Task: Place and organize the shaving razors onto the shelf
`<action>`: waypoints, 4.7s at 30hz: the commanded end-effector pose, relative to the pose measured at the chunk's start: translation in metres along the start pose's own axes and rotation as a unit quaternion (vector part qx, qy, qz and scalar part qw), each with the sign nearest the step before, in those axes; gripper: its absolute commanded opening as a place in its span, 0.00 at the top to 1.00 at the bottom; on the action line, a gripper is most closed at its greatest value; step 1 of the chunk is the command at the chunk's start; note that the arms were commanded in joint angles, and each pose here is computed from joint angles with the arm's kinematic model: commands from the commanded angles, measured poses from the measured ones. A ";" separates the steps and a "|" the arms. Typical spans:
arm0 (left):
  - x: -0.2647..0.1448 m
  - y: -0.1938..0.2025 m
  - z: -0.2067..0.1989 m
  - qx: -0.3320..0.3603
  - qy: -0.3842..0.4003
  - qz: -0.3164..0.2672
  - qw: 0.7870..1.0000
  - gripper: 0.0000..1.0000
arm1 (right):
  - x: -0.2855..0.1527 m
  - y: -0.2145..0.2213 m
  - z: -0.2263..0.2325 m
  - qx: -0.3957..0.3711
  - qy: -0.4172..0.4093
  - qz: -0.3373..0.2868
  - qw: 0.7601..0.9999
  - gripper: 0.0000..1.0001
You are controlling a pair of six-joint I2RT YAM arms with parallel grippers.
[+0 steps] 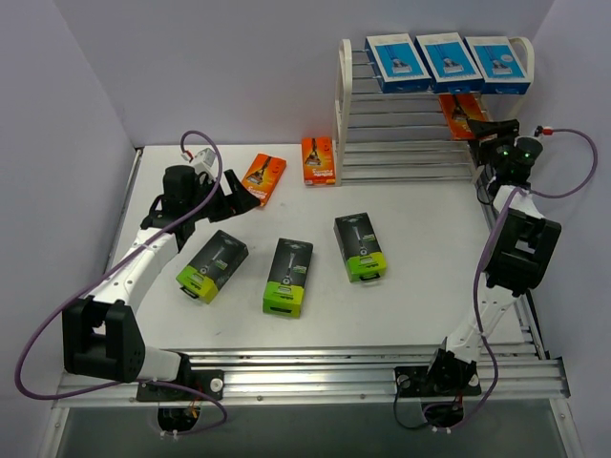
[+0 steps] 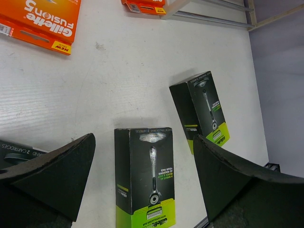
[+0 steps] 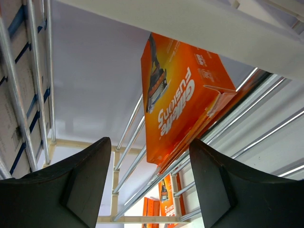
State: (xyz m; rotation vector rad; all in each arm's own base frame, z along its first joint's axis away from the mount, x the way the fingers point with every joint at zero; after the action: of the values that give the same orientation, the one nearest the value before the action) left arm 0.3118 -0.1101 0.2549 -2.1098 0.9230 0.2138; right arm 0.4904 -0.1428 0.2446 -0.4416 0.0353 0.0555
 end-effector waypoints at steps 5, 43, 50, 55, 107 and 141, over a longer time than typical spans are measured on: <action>-0.001 -0.014 -0.012 0.020 0.025 -0.018 0.999 0.08 | 0.005 -0.005 0.009 -0.008 -0.028 -0.012 0.999 0.37; -0.005 -0.015 -0.012 0.031 0.015 -0.025 0.999 0.07 | -0.029 0.007 0.022 -0.011 -0.041 -0.007 0.999 0.29; -0.007 -0.017 -0.013 0.036 0.008 -0.032 0.999 0.07 | -0.058 0.014 0.032 -0.013 -0.064 -0.010 0.998 0.28; -0.009 -0.018 -0.011 0.041 -0.002 -0.039 0.998 0.04 | -0.080 0.029 0.029 -0.006 -0.065 -0.004 0.998 0.27; 0.138 -0.041 0.086 -0.203 -0.138 -0.013 0.969 0.00 | -0.212 0.261 0.019 -0.320 -0.044 0.254 0.912 0.17; 0.191 -0.030 0.145 -0.294 -0.162 -0.021 0.942 0.56 | -0.206 0.270 0.011 -0.299 -0.050 0.272 0.913 0.18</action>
State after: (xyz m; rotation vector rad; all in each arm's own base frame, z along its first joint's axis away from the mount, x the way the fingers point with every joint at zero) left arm 0.4962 -0.0974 0.1010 -2.5219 0.6624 0.8885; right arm 0.2657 0.0939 0.1425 -1.0344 0.1002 0.6642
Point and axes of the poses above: each gripper's point midway between its finger pads, its own x axis out along the fingers, its own z axis along the line the jaws close on, y = z × x, the point moved 10 cm from there along -x, back along the fingers, and after that the axes turned 4 degrees about -x, right-handed, at the moved point
